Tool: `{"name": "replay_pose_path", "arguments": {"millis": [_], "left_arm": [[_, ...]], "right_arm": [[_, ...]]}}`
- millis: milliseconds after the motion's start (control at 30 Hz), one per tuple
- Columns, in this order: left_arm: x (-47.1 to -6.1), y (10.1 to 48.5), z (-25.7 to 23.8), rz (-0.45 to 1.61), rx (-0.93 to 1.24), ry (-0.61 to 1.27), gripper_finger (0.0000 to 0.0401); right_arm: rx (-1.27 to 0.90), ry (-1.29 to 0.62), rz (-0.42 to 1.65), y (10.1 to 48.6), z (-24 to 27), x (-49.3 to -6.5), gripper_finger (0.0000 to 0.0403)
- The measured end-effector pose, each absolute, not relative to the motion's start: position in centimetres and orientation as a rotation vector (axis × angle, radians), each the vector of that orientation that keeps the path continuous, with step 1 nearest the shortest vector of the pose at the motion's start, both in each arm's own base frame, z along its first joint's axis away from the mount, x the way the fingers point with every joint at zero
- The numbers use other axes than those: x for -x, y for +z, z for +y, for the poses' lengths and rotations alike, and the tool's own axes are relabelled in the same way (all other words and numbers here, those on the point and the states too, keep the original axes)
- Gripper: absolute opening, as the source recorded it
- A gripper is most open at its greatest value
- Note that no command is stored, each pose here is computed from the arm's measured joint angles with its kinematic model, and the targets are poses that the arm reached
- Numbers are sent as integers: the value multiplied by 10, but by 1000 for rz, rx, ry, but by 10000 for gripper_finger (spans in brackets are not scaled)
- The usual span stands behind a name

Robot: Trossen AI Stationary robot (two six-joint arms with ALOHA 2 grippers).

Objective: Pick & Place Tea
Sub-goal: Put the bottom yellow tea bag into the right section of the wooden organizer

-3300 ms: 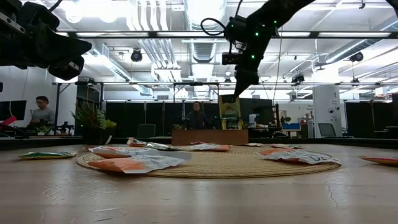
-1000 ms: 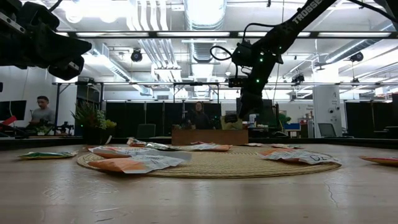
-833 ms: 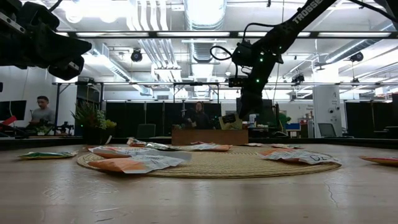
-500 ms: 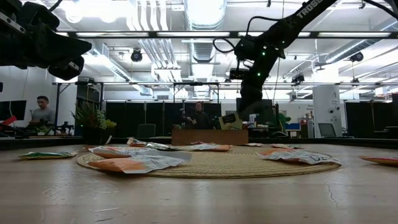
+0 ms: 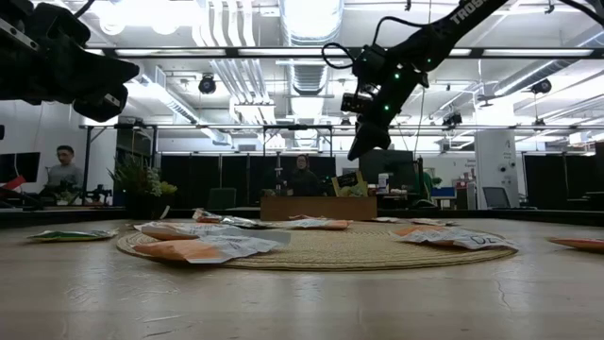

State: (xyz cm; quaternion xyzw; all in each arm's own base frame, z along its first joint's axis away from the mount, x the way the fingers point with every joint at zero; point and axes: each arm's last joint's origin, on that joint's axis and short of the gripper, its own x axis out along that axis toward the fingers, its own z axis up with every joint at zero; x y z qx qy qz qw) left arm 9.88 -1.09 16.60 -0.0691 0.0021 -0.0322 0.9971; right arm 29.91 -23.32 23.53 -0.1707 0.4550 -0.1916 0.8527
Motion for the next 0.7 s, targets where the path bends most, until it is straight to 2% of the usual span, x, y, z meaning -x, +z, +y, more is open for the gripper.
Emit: {"name": "replay_pose_path", "arguments": {"millis": [67, 133, 700], "left_arm": [[-99, 166, -11, 5, 138, -65, 0], [-99, 166, -11, 4, 138, -64, 0], [-99, 166, -11, 5, 138, -65, 0]], "right_arm": [[370, -399, 962, 235, -233, -299, 26], [382, -389, 964, 234, -232, -300, 16], [396, -392, 1008, 207, -234, -305, 8]]}}
